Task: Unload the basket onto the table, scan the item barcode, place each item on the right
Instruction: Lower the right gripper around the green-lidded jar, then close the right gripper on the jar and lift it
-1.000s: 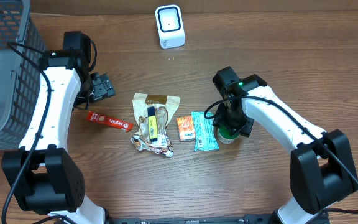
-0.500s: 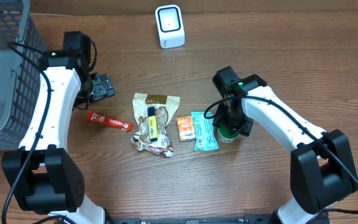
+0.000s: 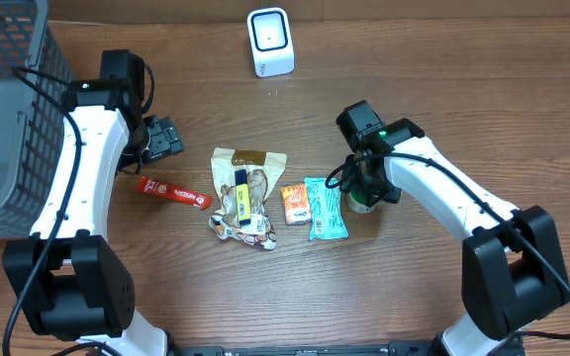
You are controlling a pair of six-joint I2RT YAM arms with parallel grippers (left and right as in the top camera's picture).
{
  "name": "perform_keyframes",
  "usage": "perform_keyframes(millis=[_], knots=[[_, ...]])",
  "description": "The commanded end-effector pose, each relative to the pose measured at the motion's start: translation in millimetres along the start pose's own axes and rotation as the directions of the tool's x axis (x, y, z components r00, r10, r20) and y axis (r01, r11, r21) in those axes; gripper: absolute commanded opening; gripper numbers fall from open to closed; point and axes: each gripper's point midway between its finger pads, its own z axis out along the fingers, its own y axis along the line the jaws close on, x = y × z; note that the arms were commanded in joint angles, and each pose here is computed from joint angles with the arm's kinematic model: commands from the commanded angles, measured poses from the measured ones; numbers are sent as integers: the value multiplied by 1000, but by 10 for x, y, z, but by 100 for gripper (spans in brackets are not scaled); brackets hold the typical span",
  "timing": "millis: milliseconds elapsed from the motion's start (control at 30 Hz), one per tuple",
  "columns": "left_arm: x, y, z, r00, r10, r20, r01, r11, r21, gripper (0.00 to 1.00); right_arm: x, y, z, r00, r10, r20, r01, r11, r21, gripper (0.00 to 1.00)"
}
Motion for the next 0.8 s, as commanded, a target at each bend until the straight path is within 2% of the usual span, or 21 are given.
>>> perform_keyframes(millis=[0,100,167,200,267,333,367,567,767], knots=[[-48,-1,-41,1000,-8,19,8,1000,-2,100,-130,-49,6,995,-69,69,66,997,45,49],[-47,0,-41,1000,-8,18,8,1000,-2,100,-210,15,1,988,-114,102,112,993,26,49],[-48,-1,-41,1000,-8,19,8,1000,-2,100,-258,51,-4,982,-143,122,142,990,18,56],[-48,-1,-41,1000,-8,19,8,1000,-2,100,-275,61,-6,980,-150,128,149,989,14,63],[-48,-1,-41,1000,-8,19,8,1000,-2,100,-292,76,-8,980,-147,136,147,989,9,70],[-47,0,-41,1000,-8,18,8,1000,-2,100,-297,78,-9,979,-147,138,147,989,8,83],[-47,0,-41,1000,-8,18,8,1000,-2,100,-297,78,-9,979,-147,138,147,989,8,86],[-48,-1,-41,1000,-8,19,8,1000,-2,100,-320,97,-13,978,-144,149,146,989,2,91],[-46,-3,-41,1000,-7,18,7,1000,-2,100,-295,79,-7,980,-147,138,147,989,8,91]])
